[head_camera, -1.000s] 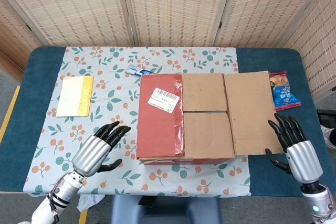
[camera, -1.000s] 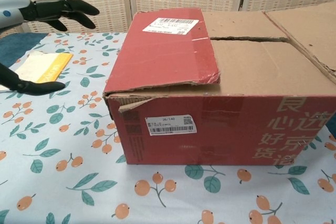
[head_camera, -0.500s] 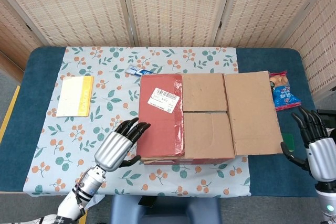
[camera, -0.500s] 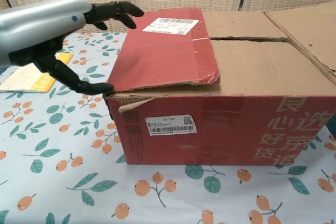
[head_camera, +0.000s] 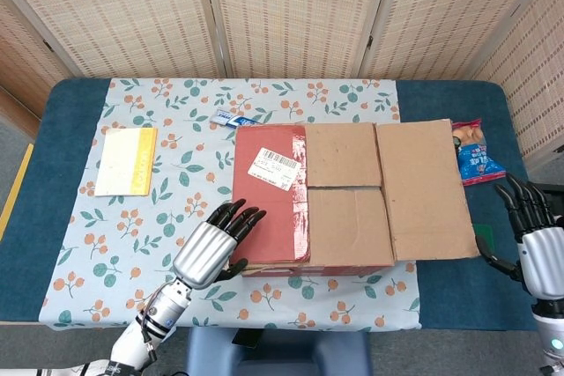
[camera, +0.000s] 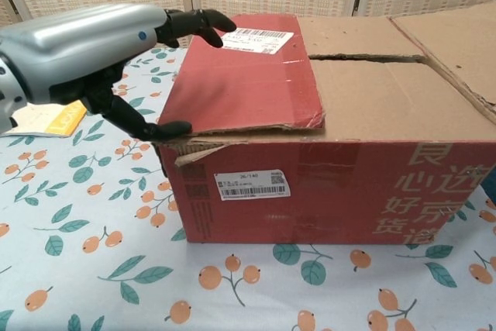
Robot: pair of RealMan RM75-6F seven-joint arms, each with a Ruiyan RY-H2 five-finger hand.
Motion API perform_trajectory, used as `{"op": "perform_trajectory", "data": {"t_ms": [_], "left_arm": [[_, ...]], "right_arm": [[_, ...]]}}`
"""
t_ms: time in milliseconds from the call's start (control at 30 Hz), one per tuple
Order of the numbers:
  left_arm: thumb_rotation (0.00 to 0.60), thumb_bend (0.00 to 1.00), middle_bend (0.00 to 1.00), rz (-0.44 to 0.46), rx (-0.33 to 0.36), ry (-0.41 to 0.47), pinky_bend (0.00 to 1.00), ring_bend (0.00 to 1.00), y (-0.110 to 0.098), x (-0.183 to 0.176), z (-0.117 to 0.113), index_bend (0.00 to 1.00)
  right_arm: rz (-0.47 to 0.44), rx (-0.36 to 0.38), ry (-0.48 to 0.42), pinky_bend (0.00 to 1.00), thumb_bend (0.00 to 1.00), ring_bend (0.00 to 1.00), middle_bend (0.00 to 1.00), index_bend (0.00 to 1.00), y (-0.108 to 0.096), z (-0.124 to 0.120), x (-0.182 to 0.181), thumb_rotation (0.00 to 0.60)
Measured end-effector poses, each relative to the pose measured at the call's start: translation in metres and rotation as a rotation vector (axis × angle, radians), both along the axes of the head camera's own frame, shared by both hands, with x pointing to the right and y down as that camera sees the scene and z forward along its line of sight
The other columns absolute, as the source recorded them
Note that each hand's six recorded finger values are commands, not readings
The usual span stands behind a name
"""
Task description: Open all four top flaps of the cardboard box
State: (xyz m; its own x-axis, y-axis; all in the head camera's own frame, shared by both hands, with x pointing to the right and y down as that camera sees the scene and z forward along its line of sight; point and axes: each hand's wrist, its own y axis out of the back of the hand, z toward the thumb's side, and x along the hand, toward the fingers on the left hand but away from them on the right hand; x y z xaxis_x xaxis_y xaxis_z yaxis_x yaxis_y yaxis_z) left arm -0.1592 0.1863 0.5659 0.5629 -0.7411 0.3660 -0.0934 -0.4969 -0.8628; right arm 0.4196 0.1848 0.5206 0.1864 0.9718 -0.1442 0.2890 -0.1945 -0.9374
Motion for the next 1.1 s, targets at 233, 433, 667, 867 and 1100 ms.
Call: {"op": "perform_trajectory", "data": {"t_ms": [233,433,667,867,1100], "left_arm": [[0.600,0.29,0.15,0.013,0.029,-0.021,0.18,0.07,0.004,0.003,-0.005,0.00],[0.600,0.29,0.15,0.034,0.044,-0.029,0.18,0.07,0.007,0.014,-0.006,0.00],[0.600,0.29,0.15,0.047,0.047,-0.033,0.18,0.07,0.010,0.026,-0.005,0.00],[0.600,0.29,0.15,0.048,0.056,-0.037,0.18,0.06,0.008,0.030,-0.003,0.00],[0.600,0.29,0.15,0.033,0.066,-0.033,0.18,0.06,0.003,0.031,-0.002,0.00]], "right_arm": [[-0.003,-0.009,0.010,0.00,0.41,0.00,0.00,0.00,-0.001,0.004,-0.003,0.600],[0.005,-0.009,0.006,0.00,0.41,0.00,0.00,0.00,-0.001,0.003,0.000,0.600],[0.003,-0.012,0.006,0.00,0.41,0.00,0.00,0.00,0.000,0.003,0.000,0.600],[0.005,-0.017,0.011,0.00,0.41,0.00,0.00,0.00,-0.001,0.004,0.000,0.600],[0.005,-0.020,0.011,0.00,0.41,0.00,0.00,0.00,-0.001,0.004,0.001,0.600]]}}
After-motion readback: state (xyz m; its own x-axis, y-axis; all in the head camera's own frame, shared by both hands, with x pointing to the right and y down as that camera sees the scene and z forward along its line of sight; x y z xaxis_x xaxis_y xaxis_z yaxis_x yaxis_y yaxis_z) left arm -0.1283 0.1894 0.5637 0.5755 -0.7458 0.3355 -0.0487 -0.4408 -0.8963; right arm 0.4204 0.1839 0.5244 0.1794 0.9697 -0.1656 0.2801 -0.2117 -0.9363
